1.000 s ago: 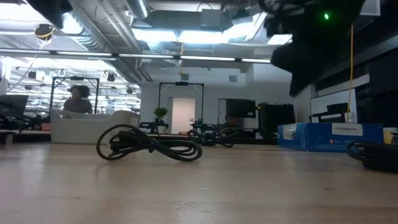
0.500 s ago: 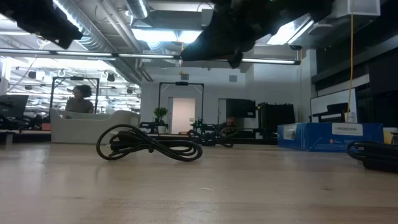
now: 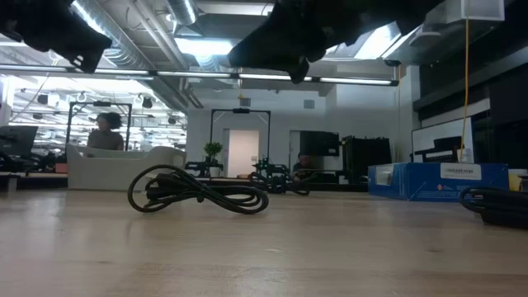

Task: Pick and place USB-C Cables
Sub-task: Put the bottom left black charger cable into the gray bin

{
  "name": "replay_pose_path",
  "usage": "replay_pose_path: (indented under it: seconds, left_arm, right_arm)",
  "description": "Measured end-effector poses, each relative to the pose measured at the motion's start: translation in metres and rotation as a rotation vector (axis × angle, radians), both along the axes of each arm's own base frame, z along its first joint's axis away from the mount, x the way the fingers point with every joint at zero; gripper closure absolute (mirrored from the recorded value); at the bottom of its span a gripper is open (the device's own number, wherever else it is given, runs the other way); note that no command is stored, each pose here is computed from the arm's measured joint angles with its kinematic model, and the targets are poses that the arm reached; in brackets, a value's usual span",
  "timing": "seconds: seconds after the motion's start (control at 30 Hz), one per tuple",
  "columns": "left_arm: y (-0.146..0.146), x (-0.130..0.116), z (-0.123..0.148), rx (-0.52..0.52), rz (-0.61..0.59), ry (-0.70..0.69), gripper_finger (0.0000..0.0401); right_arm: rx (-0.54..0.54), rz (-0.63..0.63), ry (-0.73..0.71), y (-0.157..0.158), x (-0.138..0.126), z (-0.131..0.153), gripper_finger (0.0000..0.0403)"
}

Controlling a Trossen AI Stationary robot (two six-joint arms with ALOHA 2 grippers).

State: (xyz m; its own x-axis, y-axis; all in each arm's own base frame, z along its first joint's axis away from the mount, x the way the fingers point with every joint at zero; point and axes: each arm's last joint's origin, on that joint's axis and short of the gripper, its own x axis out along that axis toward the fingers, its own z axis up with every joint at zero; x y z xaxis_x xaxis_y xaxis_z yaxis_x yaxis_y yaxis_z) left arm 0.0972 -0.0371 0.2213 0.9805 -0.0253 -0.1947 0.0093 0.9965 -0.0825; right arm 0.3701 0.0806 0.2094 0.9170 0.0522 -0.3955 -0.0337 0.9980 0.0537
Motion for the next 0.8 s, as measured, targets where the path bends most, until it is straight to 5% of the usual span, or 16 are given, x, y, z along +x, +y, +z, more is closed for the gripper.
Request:
replay_pose_path:
  seconds: [0.33, 0.8]
  left_arm:
    - [0.0, 0.0, 0.0, -0.024, 0.004, 0.005, 0.0401]
    - [0.0, 0.0, -0.001, -0.021, 0.012, 0.006, 0.0401]
  right_arm:
    - [0.072, 0.028, 0.084, -0.008, 0.009, -0.026, 0.0207]
    - [0.053, 0.067, 0.194, 0.007, 0.019, -0.089, 0.0195]
